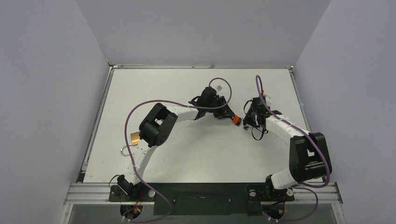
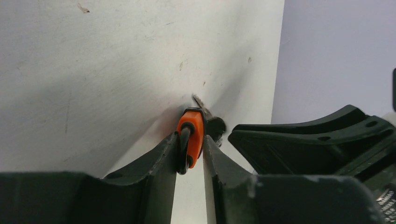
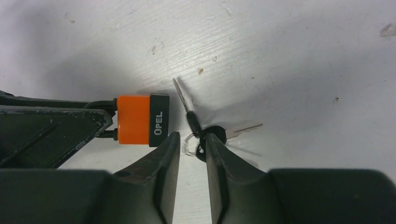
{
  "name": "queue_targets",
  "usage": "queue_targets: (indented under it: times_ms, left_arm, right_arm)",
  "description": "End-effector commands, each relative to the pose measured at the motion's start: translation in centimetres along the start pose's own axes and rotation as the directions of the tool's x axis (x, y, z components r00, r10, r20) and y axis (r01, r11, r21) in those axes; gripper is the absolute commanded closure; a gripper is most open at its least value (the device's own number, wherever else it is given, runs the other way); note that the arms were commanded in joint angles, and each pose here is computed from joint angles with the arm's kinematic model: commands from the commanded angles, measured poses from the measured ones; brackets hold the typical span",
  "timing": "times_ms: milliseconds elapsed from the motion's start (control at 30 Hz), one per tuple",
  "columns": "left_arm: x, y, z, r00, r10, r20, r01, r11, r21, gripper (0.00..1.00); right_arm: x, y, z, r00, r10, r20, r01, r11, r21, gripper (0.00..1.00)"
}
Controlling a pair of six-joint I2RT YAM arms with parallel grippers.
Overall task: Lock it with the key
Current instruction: Place the lock at the center of the board.
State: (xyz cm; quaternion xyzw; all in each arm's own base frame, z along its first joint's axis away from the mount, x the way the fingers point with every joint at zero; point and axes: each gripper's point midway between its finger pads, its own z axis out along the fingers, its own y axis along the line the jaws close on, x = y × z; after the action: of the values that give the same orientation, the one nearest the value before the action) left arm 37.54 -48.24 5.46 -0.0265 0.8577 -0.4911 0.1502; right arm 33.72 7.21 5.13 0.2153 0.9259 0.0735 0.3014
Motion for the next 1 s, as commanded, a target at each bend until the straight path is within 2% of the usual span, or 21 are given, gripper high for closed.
queue_targets:
  times_ms: [0,67,133,267,367,400,633,800,933,967]
  left_arm:
    - [-1.5,-2.7,-0.2,0.998,0.051,0.034,-0.054,0.996,0.072,0.67]
    - [-1.6,-2.7,-0.4,0.997,0.065,0.035,-0.067,0.996,0.060,0.58]
    - [-1.9,-2.7,-0.7,0.996,0.087,0.037,-0.088,0.995,0.039,0.54]
    - [-3.3,-3.7,-2.0,0.987,0.144,0.069,-0.143,0.990,-0.011,0.53]
    - [-4.1,-2.9,-3.4,0.982,0.174,0.073,-0.163,0.978,-0.126,0.53]
    - [-5.3,-3.3,-4.1,0.972,0.210,0.109,-0.192,0.969,-0.156,0.53]
    - [-7.2,-1.8,-8.3,0.945,0.291,0.148,-0.214,0.895,-0.392,0.52]
    - [-8.9,1.1,-15.5,0.920,0.314,0.235,-0.127,0.806,-0.578,0.52]
    - [-11.0,6.5,-24.0,0.889,0.288,0.357,0.044,0.721,-0.691,0.52]
    - [-10.5,7.5,-25.7,0.882,0.279,0.379,0.082,0.702,-0.707,0.52]
  right_arm:
    - [-1.0,0.2,0.4,0.999,0.016,0.038,-0.016,1.000,-0.001,0.73]
    - [-1.1,0.4,0.3,0.999,0.016,0.038,-0.015,1.000,-0.010,0.63]
    - [-1.3,0.6,0.2,0.999,0.014,0.041,-0.013,1.000,-0.019,0.57]
    - [-1.9,1.1,-0.5,0.998,0.014,0.058,-0.012,0.999,-0.035,0.48]
    - [-2.7,1.5,-1.2,0.997,0.009,0.081,-0.005,0.999,-0.044,0.42]
    - [-2.7,1.7,-1.5,0.997,0.002,0.083,0.002,0.999,-0.044,0.39]
    - [-3.4,2.5,-2.6,0.994,0.000,0.111,0.007,0.998,-0.060,0.34]
    - [-3.7,4.0,-3.7,0.991,-0.030,0.129,0.042,0.995,-0.093,0.34]
    - [-3.0,5.6,-4.5,0.989,-0.068,0.130,0.086,0.987,-0.133,0.34]
    - [-2.9,5.9,-4.6,0.989,-0.074,0.130,0.092,0.986,-0.139,0.34]
